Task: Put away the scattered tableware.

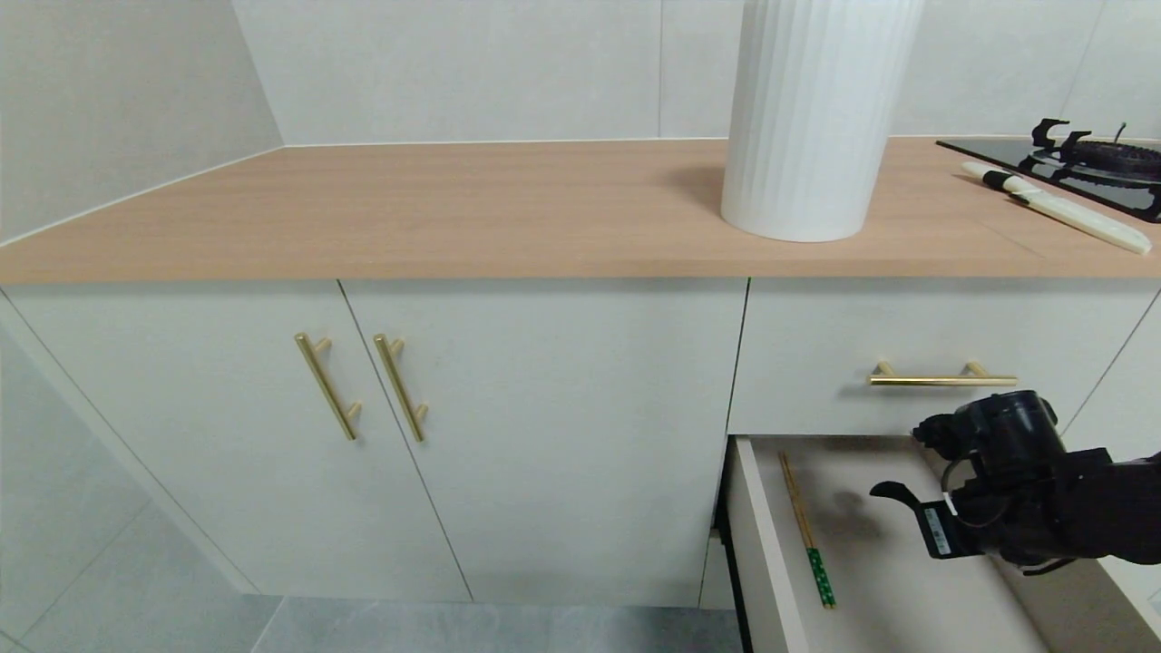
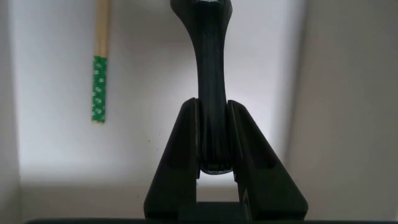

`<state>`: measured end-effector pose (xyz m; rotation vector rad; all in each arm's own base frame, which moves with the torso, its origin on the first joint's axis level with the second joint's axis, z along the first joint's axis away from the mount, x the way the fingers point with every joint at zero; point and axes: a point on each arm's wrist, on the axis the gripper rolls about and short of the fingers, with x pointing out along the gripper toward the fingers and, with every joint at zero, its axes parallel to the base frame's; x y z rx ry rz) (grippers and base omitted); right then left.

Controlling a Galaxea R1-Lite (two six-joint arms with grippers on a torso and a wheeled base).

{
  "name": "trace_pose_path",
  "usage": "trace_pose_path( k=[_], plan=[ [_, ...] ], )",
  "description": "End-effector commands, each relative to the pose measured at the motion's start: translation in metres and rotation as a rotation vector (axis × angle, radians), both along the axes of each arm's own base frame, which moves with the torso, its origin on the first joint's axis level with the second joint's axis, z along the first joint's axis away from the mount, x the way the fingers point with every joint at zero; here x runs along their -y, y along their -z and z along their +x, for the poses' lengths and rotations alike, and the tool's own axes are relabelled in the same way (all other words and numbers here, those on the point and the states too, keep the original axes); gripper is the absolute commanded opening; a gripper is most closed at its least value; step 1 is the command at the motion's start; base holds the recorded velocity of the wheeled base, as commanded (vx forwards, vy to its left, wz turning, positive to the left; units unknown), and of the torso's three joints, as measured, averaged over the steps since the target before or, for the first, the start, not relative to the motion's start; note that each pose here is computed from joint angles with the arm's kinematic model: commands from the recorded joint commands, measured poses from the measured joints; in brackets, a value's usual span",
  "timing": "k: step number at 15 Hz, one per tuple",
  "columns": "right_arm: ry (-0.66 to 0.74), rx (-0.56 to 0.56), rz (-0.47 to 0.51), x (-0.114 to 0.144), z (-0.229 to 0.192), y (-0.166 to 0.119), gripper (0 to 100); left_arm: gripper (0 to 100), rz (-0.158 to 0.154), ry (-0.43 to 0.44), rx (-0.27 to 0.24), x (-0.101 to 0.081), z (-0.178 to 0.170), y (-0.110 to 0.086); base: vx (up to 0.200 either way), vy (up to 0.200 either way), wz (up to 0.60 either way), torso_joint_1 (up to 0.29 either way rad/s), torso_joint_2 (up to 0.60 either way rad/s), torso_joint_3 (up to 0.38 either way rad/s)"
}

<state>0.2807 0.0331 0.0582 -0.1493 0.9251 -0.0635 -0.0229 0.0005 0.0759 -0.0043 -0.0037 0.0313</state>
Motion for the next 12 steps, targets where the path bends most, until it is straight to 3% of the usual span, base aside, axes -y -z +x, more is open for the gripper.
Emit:
trace_pose_path(
  k=[1,7,12],
  plan=[
    [0.008,-0.056,0.015,-0.002,0.01,0.025,0,100,0.0,-0.001,-0.001,0.0,0.0,0.0,0.0,0.0,0.0,0.0,0.0,0.0],
    [0.009,-0.051,0.038,-0.003,0.021,0.054,0,100,0.0,-0.001,-0.001,0.0,0.0,0.0,0.0,0.0,0.0,0.0,0.0,0.0],
    [0.011,-0.048,0.038,-0.003,0.023,0.06,0,100,0.0,-0.001,-0.001,0.0,0.0,0.0,0.0,0.0,0.0,0.0,0.0,0.0]
  ],
)
